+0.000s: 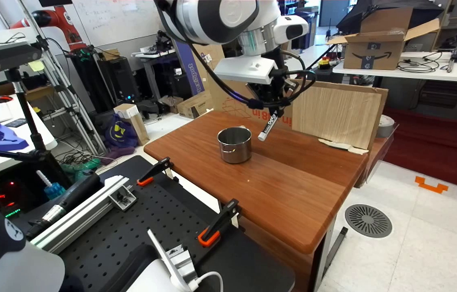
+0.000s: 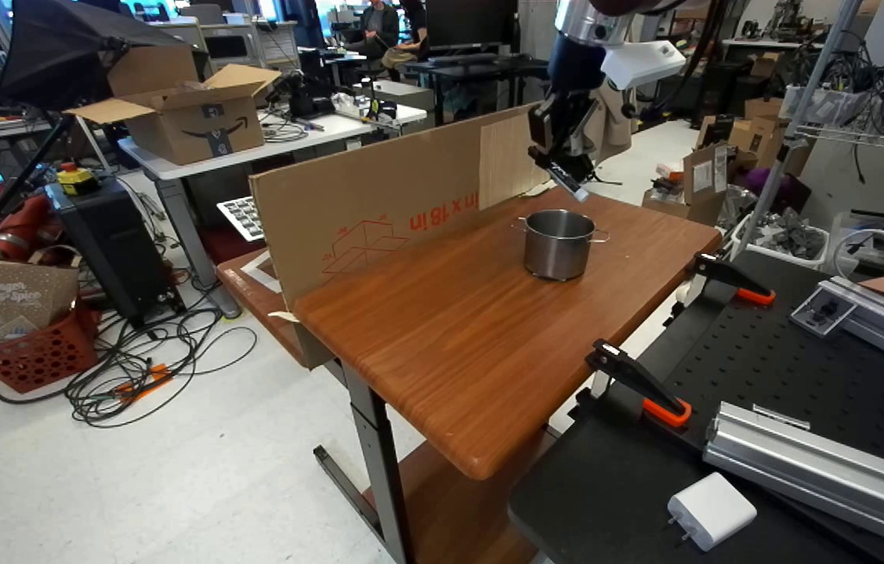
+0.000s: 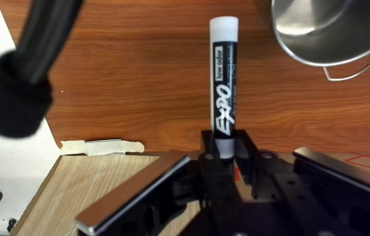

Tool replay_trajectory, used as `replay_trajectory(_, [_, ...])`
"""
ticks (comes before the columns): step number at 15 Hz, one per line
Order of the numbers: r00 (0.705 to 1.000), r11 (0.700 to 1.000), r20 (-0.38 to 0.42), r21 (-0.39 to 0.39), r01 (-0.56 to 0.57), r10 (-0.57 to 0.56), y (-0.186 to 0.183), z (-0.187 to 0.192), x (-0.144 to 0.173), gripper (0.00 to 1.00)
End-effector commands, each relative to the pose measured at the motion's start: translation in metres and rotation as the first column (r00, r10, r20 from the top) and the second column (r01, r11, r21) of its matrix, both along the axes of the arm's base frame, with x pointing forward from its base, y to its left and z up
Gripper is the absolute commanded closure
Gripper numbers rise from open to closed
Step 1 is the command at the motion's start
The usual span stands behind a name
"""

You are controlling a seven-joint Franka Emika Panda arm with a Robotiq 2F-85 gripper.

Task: Pick up the pen from the table and put it in the silver pot.

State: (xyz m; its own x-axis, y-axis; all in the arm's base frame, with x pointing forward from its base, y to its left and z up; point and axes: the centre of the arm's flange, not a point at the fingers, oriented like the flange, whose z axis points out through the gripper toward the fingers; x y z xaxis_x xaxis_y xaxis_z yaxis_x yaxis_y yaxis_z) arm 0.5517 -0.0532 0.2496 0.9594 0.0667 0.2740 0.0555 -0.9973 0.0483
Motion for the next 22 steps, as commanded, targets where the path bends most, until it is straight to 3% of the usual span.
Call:
replay_trajectory(1, [0.997, 0.999, 0.067, -0.022, -0.045, 0.046, 0.014, 0.012, -0.021, 0.95])
replay_trajectory(7, [0.990, 0.993, 0.083, -0.034, -0.110, 0.113, 0.041, 0.016, -0.027, 0.95])
replay_trajectory(22, [0.962, 0.962, -0.007, -0.019, -0.274, 0.274, 0.076, -0.018, -0.040, 0.95])
